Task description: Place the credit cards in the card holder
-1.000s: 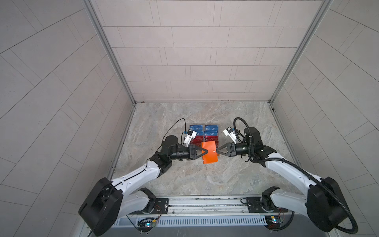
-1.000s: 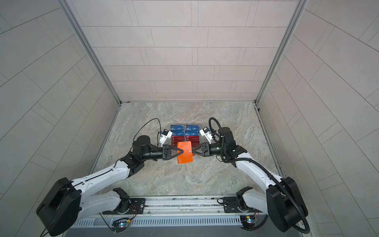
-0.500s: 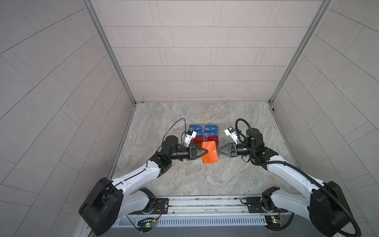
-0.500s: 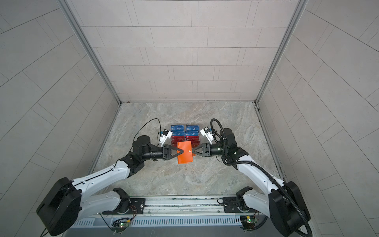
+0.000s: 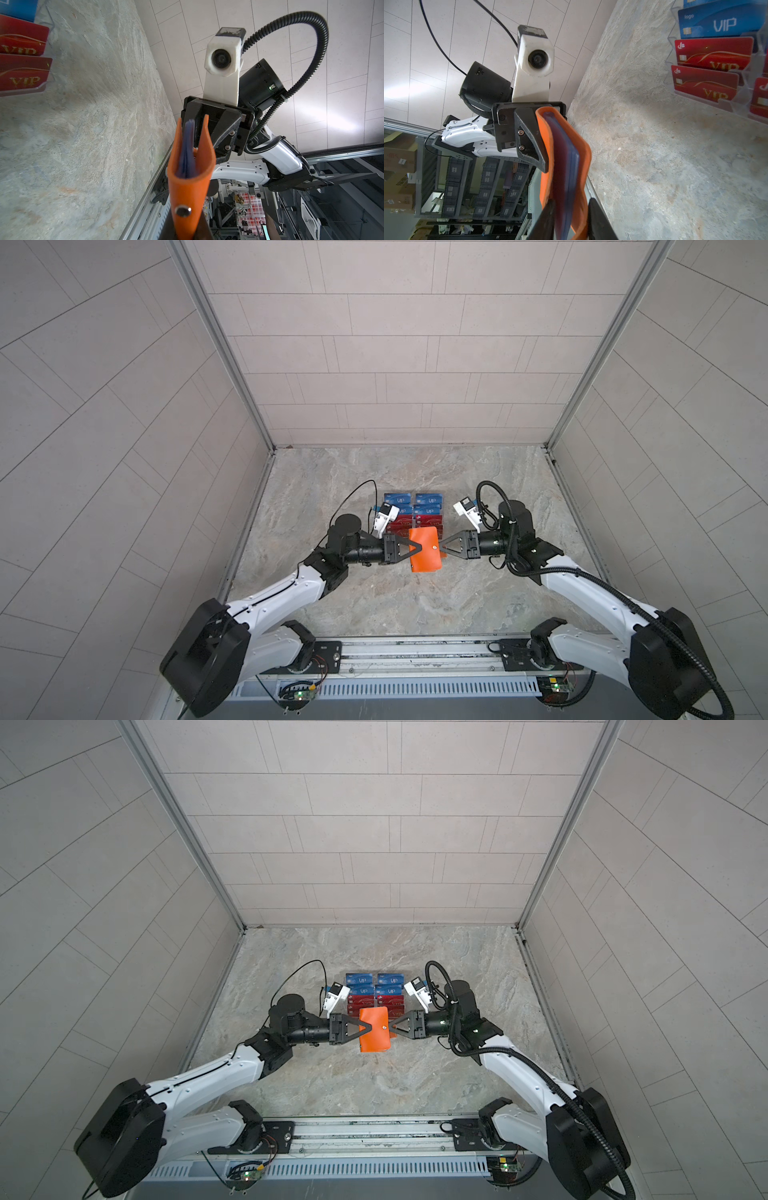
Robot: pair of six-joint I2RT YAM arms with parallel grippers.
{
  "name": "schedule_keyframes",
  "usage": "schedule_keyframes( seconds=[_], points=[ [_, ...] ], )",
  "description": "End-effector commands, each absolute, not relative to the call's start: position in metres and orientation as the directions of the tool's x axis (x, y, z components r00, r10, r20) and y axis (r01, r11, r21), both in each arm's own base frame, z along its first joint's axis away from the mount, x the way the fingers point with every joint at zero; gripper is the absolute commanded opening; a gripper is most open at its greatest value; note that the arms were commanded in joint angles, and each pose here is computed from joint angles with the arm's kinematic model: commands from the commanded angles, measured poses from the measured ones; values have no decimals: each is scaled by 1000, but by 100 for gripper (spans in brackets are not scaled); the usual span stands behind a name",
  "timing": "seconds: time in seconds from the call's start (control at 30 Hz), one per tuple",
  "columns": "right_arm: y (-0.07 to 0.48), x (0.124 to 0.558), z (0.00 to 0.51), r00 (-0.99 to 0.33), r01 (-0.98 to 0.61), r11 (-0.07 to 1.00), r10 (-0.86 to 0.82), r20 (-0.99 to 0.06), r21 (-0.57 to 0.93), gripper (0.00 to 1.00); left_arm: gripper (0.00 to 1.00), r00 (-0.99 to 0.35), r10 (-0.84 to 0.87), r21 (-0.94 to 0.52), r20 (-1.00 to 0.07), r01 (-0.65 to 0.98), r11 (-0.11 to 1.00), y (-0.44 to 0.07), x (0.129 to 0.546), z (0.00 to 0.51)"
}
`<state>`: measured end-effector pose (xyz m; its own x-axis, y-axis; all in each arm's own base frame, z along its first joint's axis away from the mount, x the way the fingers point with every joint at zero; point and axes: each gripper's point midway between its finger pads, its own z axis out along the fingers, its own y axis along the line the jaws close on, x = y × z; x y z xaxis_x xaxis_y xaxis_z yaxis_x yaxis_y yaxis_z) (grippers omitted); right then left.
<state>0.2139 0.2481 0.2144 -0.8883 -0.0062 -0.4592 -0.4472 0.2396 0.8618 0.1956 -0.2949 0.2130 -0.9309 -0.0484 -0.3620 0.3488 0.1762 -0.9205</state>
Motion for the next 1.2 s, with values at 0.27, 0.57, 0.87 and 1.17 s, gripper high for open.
schedule_keyframes(
  seconds=[0.27, 0.57, 0.87, 1.17],
  points=[
    [262, 202, 240, -846, -531, 140, -41, -531, 835, 31, 11, -910, -62, -908, -411, 402, 122, -299, 197, 232],
    [268, 200, 234, -848, -530, 131, -69, -526, 838, 33, 11, -902, -64, -902, -428, 420, 103, -301, 197, 239],
    [274, 199, 238, -844, -535, 111, -92, -528, 837, 29, 11, -906, -59, -906, -419, 412, 97, -303, 199, 238],
    [274, 196, 241, -833, -553, 114, -103, -544, 825, 2, 13, -904, -72, -903, -420, 409, 135, -301, 202, 235]
  ],
)
